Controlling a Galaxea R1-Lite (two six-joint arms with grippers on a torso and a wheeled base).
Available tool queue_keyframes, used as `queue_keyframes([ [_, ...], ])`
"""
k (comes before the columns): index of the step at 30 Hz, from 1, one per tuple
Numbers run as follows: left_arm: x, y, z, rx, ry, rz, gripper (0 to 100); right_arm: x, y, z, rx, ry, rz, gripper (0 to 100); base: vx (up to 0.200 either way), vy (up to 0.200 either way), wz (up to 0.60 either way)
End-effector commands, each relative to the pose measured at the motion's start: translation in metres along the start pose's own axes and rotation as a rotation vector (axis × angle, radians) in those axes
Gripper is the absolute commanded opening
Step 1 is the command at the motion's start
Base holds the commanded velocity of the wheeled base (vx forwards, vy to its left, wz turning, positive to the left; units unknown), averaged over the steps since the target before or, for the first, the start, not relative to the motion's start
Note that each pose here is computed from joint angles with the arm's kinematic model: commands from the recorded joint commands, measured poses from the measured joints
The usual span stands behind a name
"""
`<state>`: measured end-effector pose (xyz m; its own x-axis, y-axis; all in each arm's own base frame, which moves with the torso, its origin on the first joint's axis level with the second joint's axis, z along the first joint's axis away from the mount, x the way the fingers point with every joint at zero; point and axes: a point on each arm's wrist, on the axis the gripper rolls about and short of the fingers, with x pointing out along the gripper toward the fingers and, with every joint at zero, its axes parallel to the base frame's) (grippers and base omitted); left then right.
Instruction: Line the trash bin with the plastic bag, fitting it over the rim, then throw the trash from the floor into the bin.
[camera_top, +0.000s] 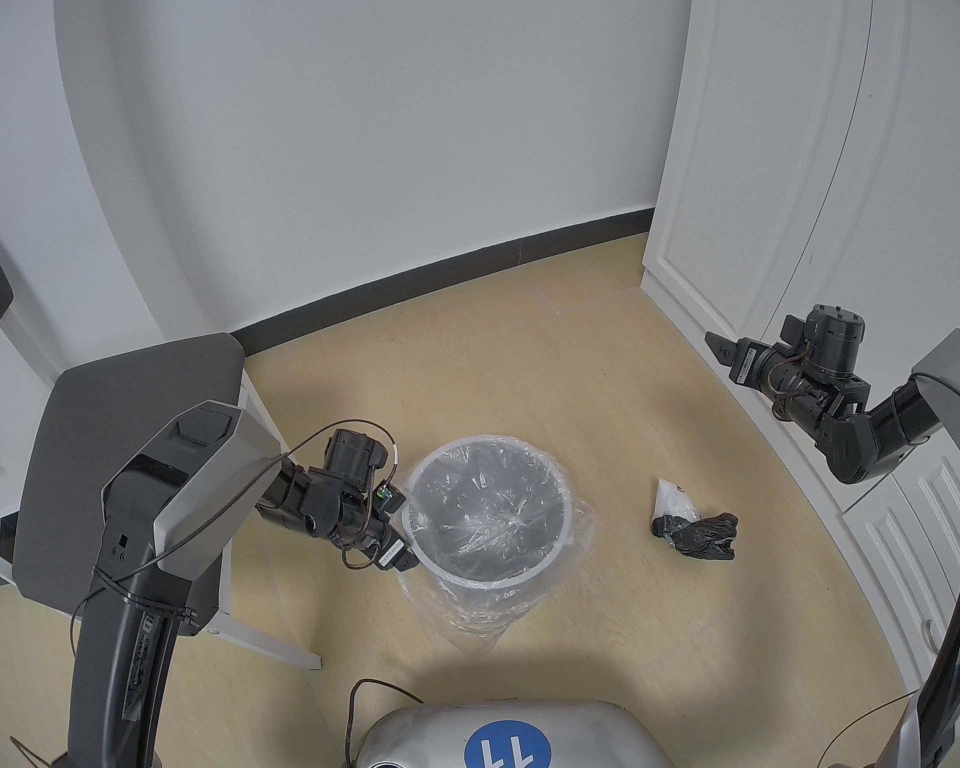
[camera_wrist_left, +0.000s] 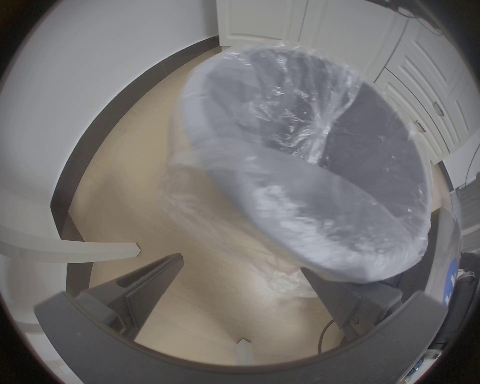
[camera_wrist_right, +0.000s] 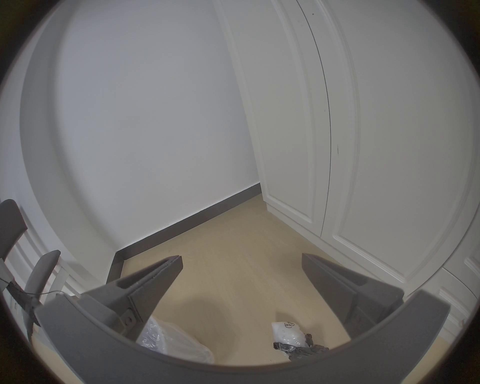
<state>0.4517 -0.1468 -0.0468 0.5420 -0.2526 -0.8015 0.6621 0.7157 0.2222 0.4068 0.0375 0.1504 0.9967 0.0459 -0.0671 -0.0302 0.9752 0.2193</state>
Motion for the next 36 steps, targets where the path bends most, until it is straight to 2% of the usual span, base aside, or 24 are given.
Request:
queue_keyframes([
  [1,0.013,0.019,0.003,-0.033,0.011,-0.009,100,0.004,-0.008,-0.004,0.000,0.010,-0.015,100,0.000,0.000,0.00],
  [9,0.035,0.030,-0.001,-0.036,-0.007,0.015,100,0.004,-0.007,-0.006,-0.005,0.017,0.004,100,0.000,0.000,0.00],
  [16,0.043,0.027,-0.002,-0.028,-0.007,0.020,100,0.005,-0.007,-0.009,-0.024,0.025,0.004,100,0.000,0.000,0.00],
  [24,0.072,0.025,-0.010,-0.020,0.029,0.104,100,0.011,-0.011,-0.017,-0.028,0.040,-0.004,100,0.000,0.000,0.00],
  [27,0.070,0.027,-0.008,-0.018,0.037,0.128,100,0.012,-0.011,-0.018,-0.028,0.043,-0.005,100,0.000,0.000,0.00],
  [32,0.061,0.033,-0.002,0.031,0.062,0.220,100,0.013,-0.012,-0.019,-0.028,0.043,-0.005,100,0.000,0.000,0.00],
  [36,0.041,0.034,0.009,0.041,0.059,0.234,100,0.012,-0.012,-0.016,-0.028,0.037,-0.006,100,0.000,0.000,0.00],
])
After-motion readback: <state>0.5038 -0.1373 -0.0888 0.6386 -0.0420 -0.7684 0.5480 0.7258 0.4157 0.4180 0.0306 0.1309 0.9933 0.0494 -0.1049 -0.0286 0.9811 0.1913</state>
